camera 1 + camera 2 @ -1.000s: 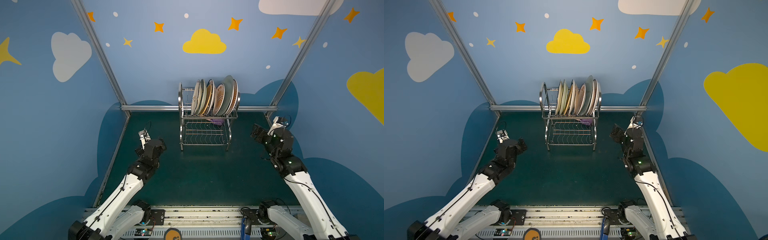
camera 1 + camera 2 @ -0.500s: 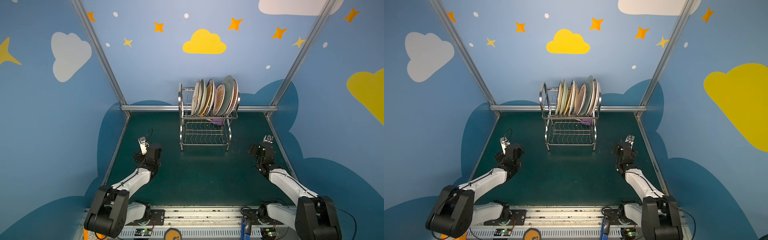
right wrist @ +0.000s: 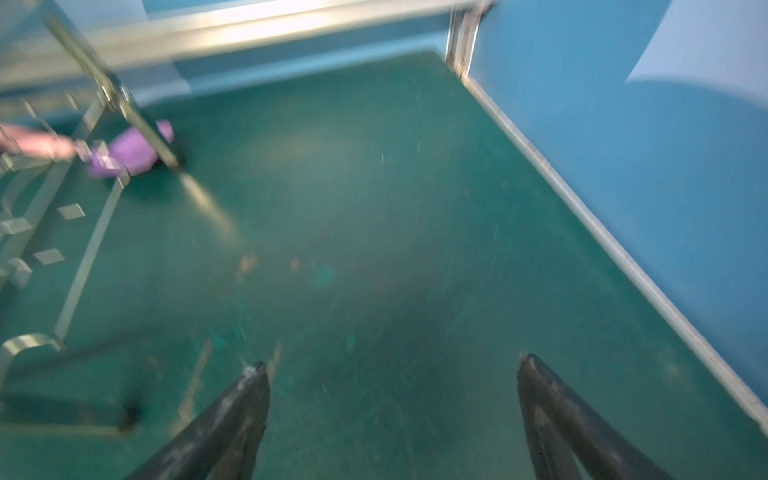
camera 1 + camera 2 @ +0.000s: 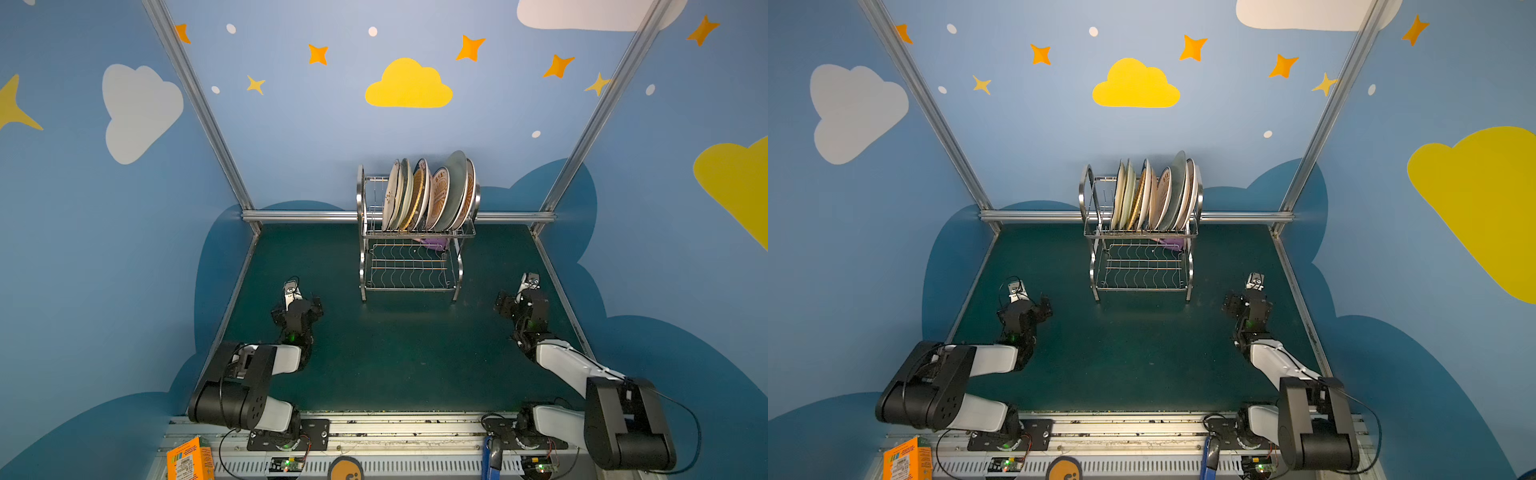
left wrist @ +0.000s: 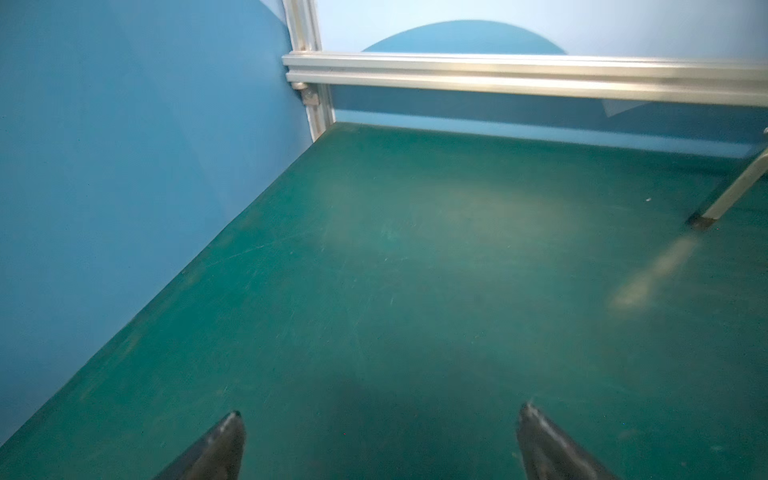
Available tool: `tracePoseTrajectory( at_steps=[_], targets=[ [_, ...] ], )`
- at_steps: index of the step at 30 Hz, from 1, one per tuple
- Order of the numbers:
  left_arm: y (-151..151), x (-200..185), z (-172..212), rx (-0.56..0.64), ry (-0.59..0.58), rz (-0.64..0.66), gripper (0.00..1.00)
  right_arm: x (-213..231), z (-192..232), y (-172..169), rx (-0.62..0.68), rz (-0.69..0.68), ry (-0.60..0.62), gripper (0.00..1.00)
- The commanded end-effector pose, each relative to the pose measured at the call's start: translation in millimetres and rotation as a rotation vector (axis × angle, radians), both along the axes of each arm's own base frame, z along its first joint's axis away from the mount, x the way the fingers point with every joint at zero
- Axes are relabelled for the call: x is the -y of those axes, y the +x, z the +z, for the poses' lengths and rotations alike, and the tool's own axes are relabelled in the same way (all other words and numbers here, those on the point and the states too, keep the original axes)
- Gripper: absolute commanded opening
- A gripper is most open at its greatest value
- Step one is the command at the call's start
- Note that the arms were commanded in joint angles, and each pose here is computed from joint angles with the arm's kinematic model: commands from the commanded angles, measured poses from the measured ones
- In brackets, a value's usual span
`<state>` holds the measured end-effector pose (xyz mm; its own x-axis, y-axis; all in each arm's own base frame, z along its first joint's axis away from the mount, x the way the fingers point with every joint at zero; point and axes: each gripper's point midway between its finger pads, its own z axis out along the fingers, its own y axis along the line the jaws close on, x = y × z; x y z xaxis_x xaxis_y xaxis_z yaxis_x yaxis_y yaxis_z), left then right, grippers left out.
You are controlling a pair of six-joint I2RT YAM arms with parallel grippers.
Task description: Load the plates into the dish rack
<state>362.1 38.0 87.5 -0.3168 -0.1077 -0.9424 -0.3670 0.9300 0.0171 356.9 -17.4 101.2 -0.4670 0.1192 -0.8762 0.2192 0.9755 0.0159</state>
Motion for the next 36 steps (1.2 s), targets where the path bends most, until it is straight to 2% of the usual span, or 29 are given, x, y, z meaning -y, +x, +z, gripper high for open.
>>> tracePoseTrajectory(
  at_steps=[1,3,6,11,14,36],
  targets=[
    [16,4,5,0.036,-0.017,-0.023,1.0,-7,1,11,0.06,0.05,0.013,0.91],
    [17,4,2,-0.013,-0.018,-0.038,1.0,-10,-3,11,0.058,0.066,0.014,0.91],
    [17,0,1,-0.006,-0.042,-0.024,1.0,-14,-8,15,0.049,0.105,0.009,0.91],
    [22,-12,-4,-0.037,-0.127,-0.02,1.0,-24,-14,28,-0.043,0.162,0.03,0.91],
    [23,-13,-5,-0.041,-0.126,-0.016,1.0,-23,-18,34,-0.082,0.166,0.042,0.91],
    [24,-7,-3,-0.048,-0.097,-0.04,1.0,-24,-17,35,-0.085,0.159,0.022,0.91]
  ],
)
